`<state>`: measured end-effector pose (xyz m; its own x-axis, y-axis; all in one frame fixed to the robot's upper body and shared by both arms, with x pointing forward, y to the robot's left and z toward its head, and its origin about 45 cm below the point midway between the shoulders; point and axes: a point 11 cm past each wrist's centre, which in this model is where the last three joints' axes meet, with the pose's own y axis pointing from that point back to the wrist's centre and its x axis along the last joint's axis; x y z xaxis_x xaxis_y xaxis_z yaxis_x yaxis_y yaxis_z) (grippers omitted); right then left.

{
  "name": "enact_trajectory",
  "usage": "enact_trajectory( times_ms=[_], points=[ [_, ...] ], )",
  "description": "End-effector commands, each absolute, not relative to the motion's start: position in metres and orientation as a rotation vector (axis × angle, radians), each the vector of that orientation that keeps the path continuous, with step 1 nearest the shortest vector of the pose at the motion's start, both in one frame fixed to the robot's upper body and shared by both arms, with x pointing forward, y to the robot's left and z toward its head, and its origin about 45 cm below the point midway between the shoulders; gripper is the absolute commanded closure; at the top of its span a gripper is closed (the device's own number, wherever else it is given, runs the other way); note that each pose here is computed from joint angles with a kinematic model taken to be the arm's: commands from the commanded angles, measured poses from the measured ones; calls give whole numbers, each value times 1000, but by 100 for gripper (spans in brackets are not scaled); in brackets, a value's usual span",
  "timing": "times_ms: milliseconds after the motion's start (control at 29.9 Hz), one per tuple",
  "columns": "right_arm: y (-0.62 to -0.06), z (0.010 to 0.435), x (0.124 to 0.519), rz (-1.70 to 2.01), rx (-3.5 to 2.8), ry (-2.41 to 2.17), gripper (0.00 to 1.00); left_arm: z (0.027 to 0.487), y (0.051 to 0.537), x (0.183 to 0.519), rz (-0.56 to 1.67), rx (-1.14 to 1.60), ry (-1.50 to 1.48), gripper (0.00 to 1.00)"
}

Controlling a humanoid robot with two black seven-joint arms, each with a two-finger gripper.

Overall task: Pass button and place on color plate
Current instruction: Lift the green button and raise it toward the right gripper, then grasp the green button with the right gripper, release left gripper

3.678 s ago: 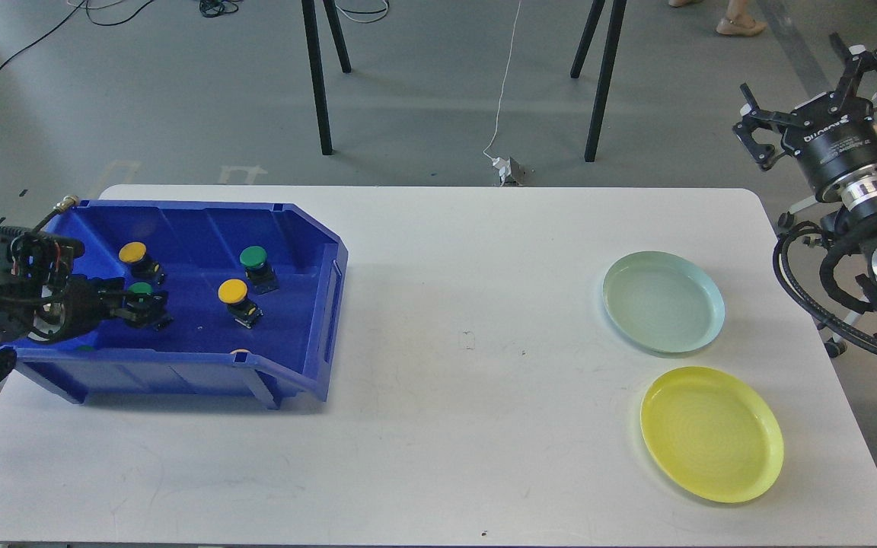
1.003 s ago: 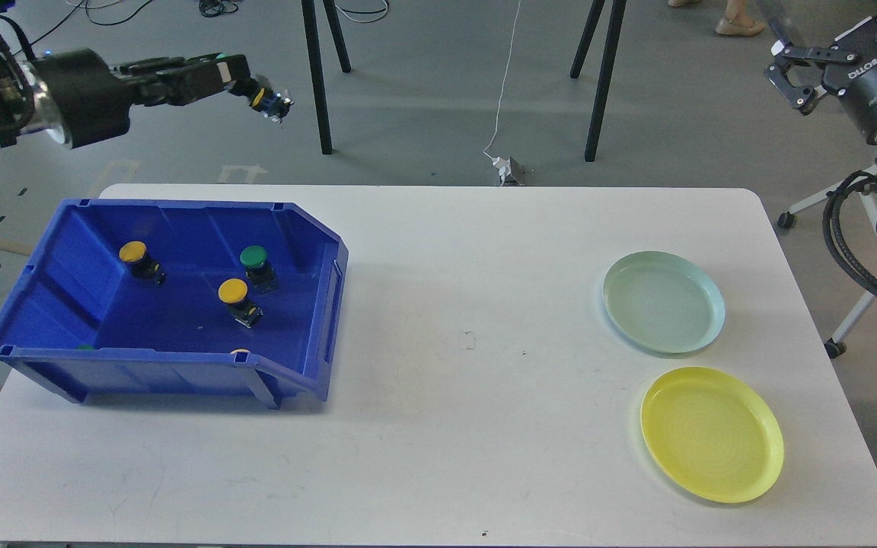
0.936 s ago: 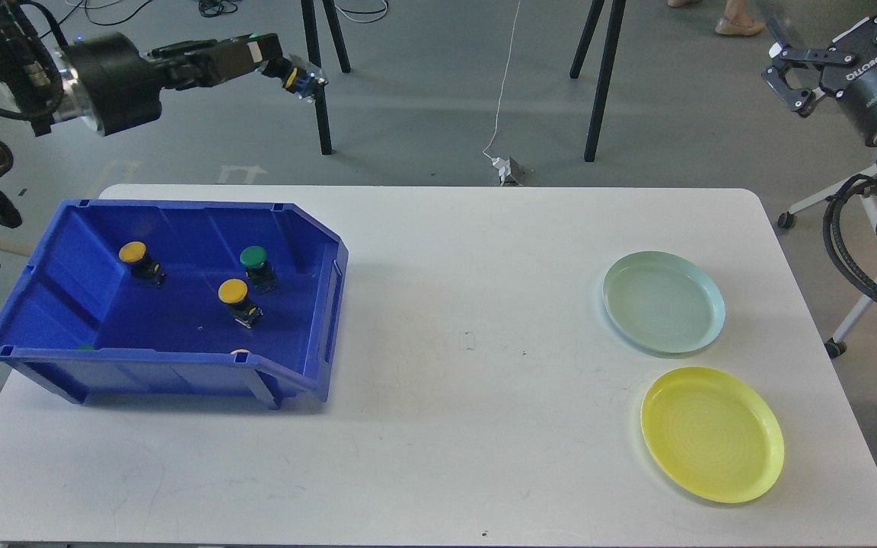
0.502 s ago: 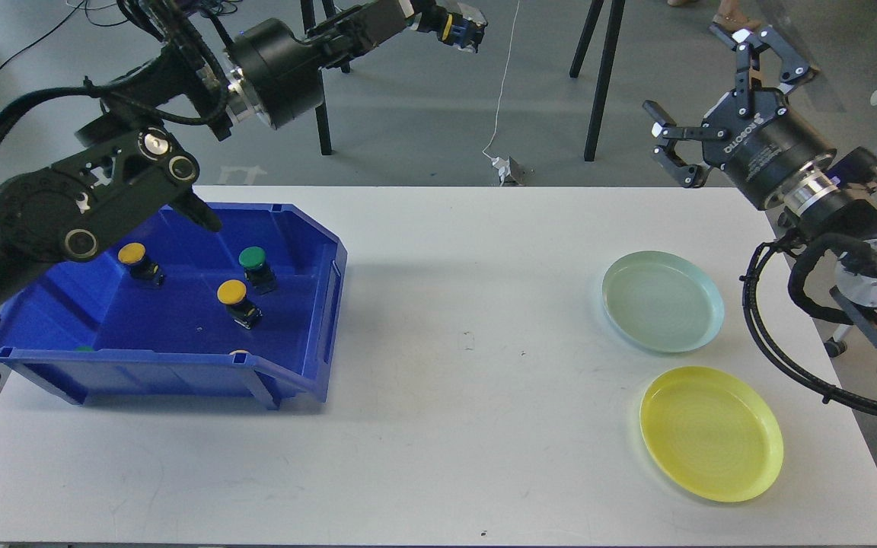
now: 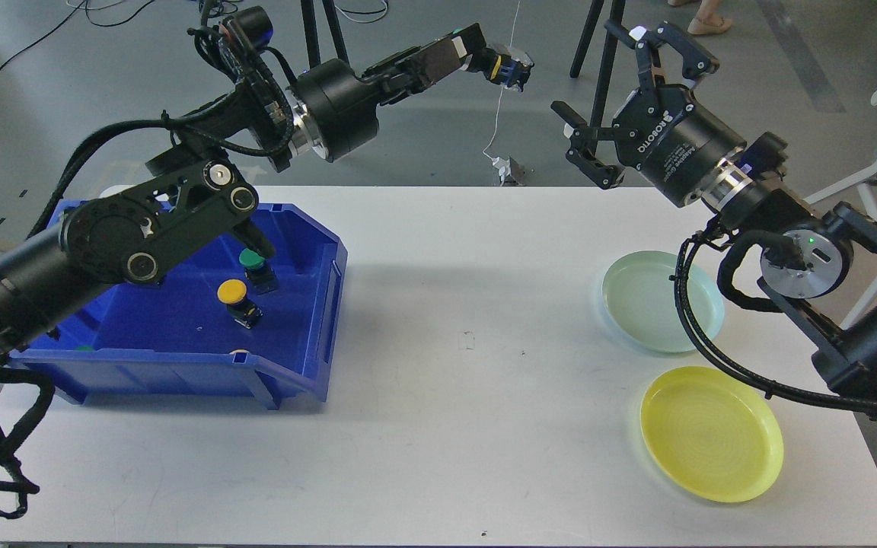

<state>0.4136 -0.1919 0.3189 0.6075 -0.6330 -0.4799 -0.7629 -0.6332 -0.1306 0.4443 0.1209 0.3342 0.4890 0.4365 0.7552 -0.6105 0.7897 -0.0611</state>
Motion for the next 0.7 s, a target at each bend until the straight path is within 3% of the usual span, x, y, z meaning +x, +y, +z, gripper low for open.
enact_trajectory(
  times_ms=[0, 134, 267, 435, 535, 669],
  points=[
    [-169, 314, 410, 590, -2549, 1071, 17, 333, 121, 445, 645, 230, -844, 73],
    [-154, 316, 410, 592, -2566, 1035, 20, 332, 124, 447, 651, 236, -843, 73],
    [-154, 316, 413, 573, -2576, 1048, 28, 330, 124, 446, 645, 242, -842, 73],
    [-155, 315, 414, 574, -2575, 1055, 50, 330, 123, 446, 644, 241, -842, 73],
    [-155, 315, 414, 574, -2575, 1055, 58, 330, 123, 446, 642, 241, -842, 73],
    [-155, 315, 414, 575, -2576, 1057, 79, 330, 123, 446, 642, 241, -842, 73]
  ],
)
